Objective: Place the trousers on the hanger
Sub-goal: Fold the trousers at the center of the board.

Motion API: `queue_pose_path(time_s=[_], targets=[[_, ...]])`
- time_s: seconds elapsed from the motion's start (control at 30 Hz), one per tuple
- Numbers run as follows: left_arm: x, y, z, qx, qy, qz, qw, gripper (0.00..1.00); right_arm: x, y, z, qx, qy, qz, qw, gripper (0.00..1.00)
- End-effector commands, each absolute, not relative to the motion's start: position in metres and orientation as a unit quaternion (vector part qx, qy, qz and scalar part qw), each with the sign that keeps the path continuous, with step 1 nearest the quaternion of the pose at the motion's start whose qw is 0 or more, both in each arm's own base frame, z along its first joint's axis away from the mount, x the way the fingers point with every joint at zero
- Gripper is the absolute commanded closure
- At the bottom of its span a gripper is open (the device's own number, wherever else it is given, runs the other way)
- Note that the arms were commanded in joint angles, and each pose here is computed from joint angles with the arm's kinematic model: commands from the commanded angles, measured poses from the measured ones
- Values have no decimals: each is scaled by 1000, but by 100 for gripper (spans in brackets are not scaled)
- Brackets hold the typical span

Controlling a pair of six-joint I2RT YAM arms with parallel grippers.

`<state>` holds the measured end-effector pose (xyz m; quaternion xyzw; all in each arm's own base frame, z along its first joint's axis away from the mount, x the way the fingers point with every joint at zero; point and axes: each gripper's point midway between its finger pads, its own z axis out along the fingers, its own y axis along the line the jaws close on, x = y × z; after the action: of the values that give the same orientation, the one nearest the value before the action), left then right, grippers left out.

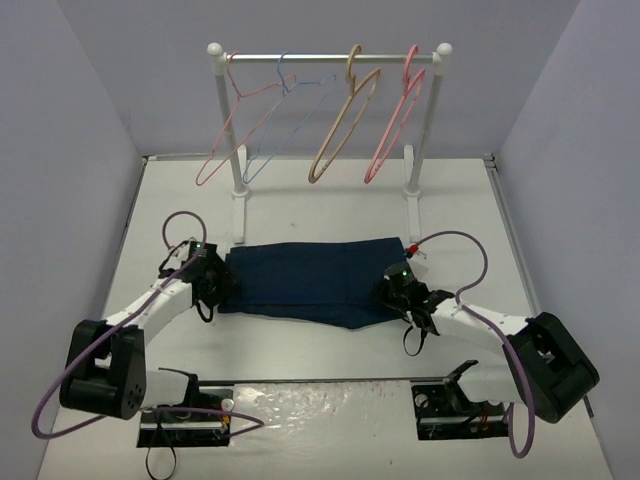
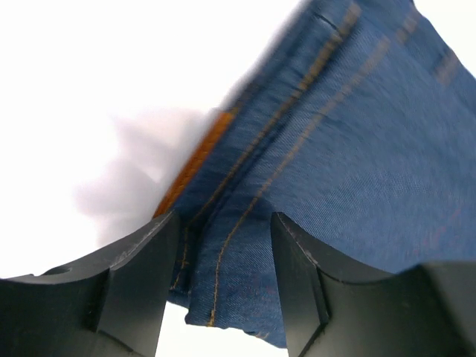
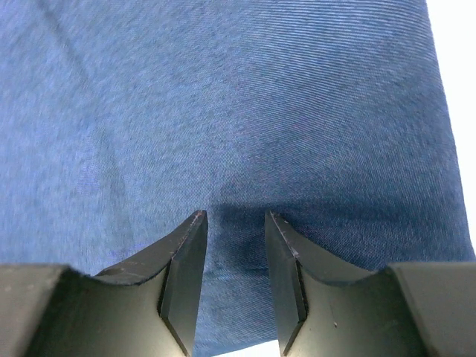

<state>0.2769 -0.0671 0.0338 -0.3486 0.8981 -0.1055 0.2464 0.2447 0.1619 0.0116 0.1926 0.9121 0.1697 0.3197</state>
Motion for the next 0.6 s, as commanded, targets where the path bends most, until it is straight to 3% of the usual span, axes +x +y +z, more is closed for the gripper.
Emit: queue_pose_path(time_s=[0.0, 0.23, 0.4, 0.57], targets=[[231, -6, 34, -392, 896, 5, 208, 50, 197, 185, -21, 156, 948, 149, 234, 66], [253, 23, 91, -383, 886, -6, 261, 49, 223, 242, 30, 101, 938, 201, 265, 65], [274, -16, 143, -286, 889, -91, 345, 47, 266, 253, 105, 68, 905, 260, 330, 62], [277, -76, 149, -188, 900, -139, 367, 35, 300, 233, 136, 52, 881, 320, 345, 51]])
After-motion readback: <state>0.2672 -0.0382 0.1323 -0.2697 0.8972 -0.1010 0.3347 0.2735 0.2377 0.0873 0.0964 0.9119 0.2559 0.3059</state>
